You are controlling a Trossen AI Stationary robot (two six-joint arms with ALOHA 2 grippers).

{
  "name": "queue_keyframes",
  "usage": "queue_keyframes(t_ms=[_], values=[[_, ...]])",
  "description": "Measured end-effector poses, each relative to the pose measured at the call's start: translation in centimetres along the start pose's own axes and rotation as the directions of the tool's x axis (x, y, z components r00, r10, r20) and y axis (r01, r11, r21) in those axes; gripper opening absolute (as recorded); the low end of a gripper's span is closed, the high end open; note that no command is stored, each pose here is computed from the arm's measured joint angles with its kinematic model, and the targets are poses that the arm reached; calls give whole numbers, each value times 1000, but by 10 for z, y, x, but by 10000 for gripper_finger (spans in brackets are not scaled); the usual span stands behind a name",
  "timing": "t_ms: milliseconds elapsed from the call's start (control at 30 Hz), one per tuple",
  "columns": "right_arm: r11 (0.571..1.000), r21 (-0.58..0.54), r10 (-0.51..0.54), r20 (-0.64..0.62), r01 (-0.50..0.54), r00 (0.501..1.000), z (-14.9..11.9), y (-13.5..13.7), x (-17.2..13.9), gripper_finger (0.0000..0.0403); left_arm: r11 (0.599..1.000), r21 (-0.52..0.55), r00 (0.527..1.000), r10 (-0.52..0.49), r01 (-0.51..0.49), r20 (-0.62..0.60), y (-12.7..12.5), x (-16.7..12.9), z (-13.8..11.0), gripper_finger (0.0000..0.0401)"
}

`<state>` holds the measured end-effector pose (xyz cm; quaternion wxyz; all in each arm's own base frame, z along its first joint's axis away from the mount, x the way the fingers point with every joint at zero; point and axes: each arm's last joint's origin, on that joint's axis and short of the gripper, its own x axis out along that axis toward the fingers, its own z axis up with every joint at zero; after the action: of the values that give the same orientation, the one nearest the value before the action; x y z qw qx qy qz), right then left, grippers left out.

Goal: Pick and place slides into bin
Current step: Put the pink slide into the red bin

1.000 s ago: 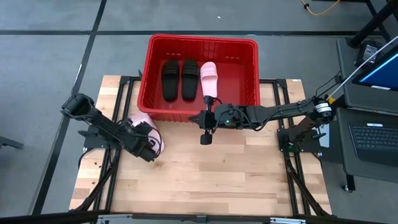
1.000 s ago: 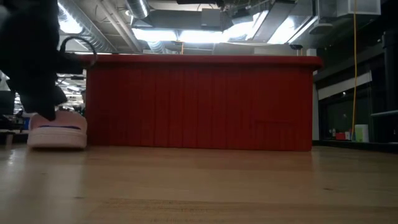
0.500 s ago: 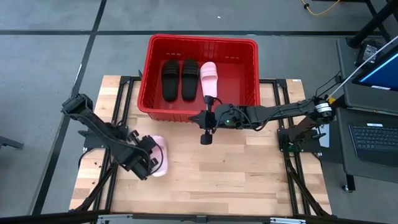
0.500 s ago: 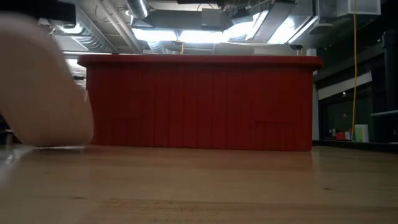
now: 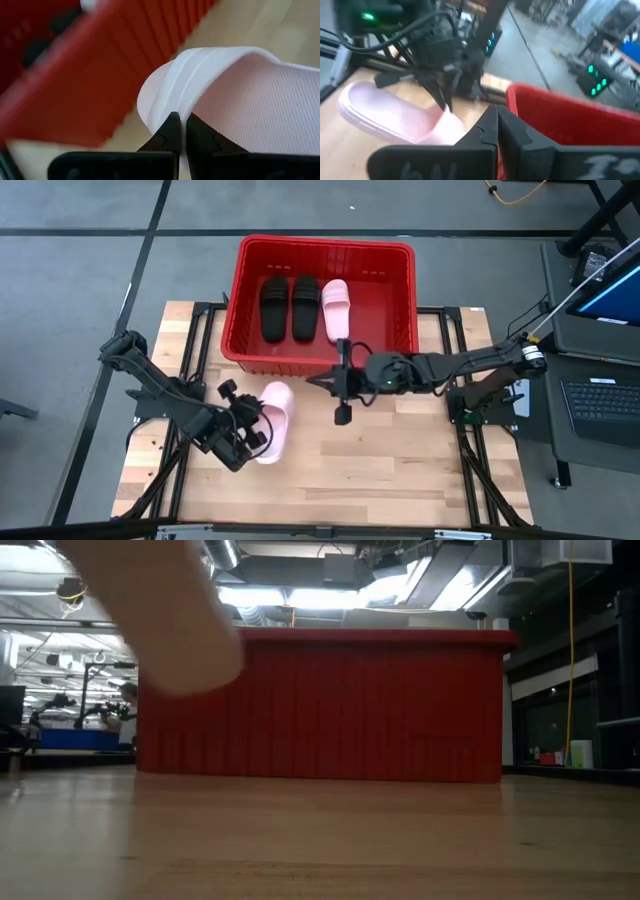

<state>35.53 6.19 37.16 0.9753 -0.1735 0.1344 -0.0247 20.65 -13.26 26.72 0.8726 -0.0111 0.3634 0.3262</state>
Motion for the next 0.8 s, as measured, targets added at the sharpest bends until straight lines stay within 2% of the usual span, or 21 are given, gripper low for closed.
queue_keyframes(t_ms=[100,200,267,367,500,733,800], values=[[1000,-20,7,39,-6,999,11,2,-5,5,997,68,992,25,-34,125,0,-8,20,3],[1000,-20,14,62,-12,998,19,4,-8,5,984,133,964,79,-116,252,2,-11,38,3],[1000,-15,13,83,-12,996,22,5,-10,5,969,179,949,112,-170,296,3,-11,48,3],[1000,-8,5,104,-5,995,25,7,-11,5,952,230,942,128,-204,310,5,-8,62,3],[995,89,-59,118,49,991,28,4,-12,5,927,294,935,131,-234,330,4,-3,77,3],[986,163,-58,130,36,990,34,10,-16,26,845,439,917,136,-305,375,2,3,95,3],[984,166,-83,120,62,989,35,14,-18,39,823,467,912,138,-322,385,2,4,98,3]])
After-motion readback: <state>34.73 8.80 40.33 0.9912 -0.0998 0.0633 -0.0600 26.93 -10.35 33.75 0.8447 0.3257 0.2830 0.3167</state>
